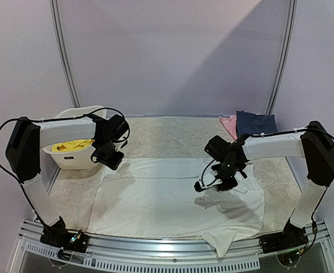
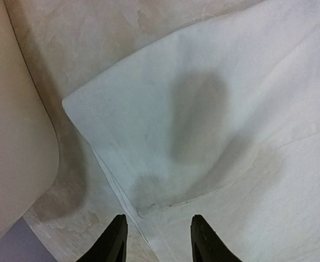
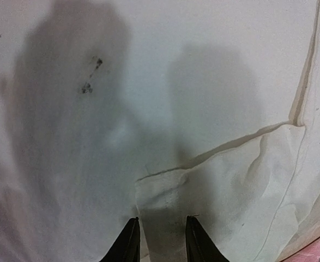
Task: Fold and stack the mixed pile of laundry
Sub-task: Pick up the 1/3-folded T-shirt from the center of the board.
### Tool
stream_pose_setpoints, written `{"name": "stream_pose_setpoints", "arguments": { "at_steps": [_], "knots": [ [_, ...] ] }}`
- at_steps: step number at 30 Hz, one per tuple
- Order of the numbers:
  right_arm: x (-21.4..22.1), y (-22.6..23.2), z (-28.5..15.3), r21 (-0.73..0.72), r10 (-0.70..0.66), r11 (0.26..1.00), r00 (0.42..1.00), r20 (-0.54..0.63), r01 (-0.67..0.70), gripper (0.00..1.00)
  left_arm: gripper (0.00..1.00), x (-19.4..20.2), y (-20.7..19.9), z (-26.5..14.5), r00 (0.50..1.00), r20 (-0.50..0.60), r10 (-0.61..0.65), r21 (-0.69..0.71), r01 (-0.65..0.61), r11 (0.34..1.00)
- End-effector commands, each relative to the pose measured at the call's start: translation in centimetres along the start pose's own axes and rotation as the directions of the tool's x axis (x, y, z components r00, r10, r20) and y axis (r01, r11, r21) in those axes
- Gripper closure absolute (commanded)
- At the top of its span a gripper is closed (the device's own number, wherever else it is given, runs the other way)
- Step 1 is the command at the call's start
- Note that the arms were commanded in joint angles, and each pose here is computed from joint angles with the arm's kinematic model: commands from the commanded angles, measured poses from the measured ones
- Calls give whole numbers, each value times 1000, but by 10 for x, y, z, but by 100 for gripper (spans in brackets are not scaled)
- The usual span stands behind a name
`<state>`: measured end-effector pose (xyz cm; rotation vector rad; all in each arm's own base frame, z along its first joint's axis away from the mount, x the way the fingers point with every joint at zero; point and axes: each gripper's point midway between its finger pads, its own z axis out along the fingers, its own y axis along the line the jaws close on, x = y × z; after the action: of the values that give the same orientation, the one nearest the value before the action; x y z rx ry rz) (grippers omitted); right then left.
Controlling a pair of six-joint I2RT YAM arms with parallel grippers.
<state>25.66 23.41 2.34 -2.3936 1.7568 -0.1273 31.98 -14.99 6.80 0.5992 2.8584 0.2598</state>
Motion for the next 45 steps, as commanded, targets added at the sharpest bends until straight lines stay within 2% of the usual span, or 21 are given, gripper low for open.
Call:
{"name": "stream_pose_setpoints", "arguments": {
  "at_steps": [1, 8, 10, 16, 21, 27, 35, 45],
  "knots": [
    [2, 2, 11, 4, -21, 1000, 999, -36, 21, 74, 59, 3, -5, 7, 1000, -13, 20, 3, -20, 1000],
    [-3, -1, 5, 12, -4, 1000, 1000, -23, 5, 98, 59, 5, -5, 6, 1000, -13, 22, 4, -22, 1000],
    [-4, -2, 1, 12, 2, 1000, 1000, -17, -2, 100, 59, 5, -5, 6, 1000, -13, 22, 5, -22, 1000],
    [-16, -3, -23, -16, 53, 998, 998, 45, -53, 100, 59, 6, -4, 5, 1000, -9, 21, 5, -21, 1000],
    [-34, 1, -35, -83, 148, 987, 980, 130, -138, 75, 59, 7, -5, 5, 1000, -9, 19, 8, -19, 1000],
    [-40, 9, -26, -132, 196, 975, 973, 125, -180, 68, 59, 9, -5, 6, 1000, -13, 21, 11, -21, 1000],
    [-32, 9, -3, -136, 221, 968, 974, 55, -212, 67, 59, 11, -6, 8, 1000, -20, 23, 11, -23, 1000],
    [-23, 5, 11, -94, 209, 974, 978, 10, -208, 74, 59, 11, -7, 11, 999, -28, 26, 13, -26, 1000]
  ]
}}
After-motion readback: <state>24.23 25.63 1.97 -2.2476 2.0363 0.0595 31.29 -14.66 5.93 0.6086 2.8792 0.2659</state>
